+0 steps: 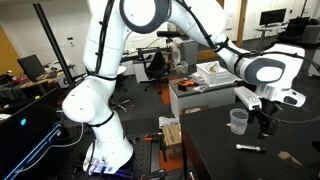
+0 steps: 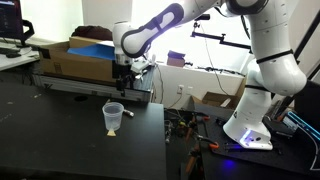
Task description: Remove the marker from the clear cup
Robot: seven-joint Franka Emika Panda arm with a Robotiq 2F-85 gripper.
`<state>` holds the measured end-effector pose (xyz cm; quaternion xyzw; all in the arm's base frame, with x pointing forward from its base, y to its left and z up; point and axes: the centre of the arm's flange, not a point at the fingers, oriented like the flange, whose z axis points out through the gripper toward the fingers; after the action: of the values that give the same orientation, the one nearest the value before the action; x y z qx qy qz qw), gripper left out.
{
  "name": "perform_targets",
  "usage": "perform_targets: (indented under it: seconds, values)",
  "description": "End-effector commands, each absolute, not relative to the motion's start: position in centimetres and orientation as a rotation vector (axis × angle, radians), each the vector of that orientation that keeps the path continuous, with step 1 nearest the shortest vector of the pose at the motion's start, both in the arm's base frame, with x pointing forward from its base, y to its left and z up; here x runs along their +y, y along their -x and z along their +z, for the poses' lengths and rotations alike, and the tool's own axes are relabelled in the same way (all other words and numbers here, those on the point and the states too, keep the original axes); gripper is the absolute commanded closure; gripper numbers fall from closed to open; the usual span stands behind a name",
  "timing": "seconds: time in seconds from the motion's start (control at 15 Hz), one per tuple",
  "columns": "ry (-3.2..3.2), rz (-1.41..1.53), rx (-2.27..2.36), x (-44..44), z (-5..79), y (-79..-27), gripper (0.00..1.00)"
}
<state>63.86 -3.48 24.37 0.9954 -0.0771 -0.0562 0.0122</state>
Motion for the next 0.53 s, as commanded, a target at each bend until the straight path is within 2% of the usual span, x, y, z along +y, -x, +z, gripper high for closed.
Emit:
perform_targets:
  seconds: [0.0,0.47]
  values:
    - [-3.072,-0.008,-0.248,-1.3,29.0,-61.1,0.0]
    - [-3.09,0.216,-0.133,1.3,36.2,-58.5,0.0]
